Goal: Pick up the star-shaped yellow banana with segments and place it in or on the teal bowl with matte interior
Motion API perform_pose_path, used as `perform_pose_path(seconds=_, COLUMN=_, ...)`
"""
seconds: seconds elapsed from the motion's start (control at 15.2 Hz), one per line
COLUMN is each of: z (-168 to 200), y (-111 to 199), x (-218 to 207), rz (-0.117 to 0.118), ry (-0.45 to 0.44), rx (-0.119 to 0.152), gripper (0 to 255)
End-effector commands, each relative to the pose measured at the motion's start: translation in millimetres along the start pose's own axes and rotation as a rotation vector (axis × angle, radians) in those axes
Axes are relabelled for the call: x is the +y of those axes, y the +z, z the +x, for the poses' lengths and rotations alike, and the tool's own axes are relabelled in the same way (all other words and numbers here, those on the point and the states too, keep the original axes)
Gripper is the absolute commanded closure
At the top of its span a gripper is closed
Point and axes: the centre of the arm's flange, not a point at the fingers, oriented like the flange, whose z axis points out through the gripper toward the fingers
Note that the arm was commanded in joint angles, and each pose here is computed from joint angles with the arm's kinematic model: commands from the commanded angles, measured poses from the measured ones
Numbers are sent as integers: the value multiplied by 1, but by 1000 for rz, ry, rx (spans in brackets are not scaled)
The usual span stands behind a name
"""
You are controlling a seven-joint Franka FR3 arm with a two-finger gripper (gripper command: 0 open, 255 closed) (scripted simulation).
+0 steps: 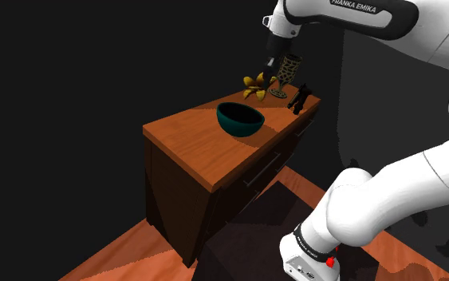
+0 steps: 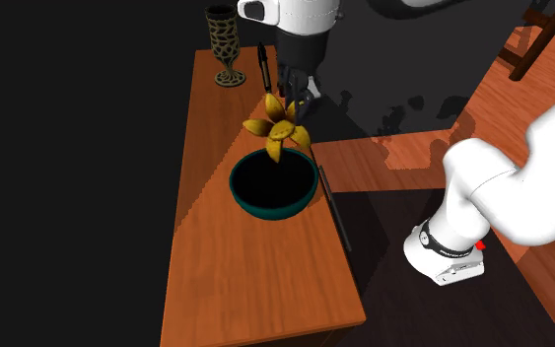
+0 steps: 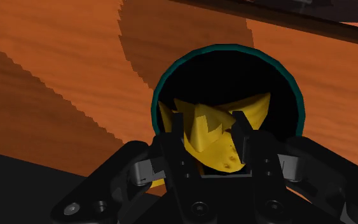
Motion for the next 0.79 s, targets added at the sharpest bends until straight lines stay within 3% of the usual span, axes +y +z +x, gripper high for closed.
perform_pose_path(seconds=0.0, z=18, y=-4, x=-18, rz=0, ry=1, rx=0, gripper=255)
perform_pose_path(seconds=0.73, z=30, y=45, x=-37, rz=0, ry=1, rx=0, gripper=255)
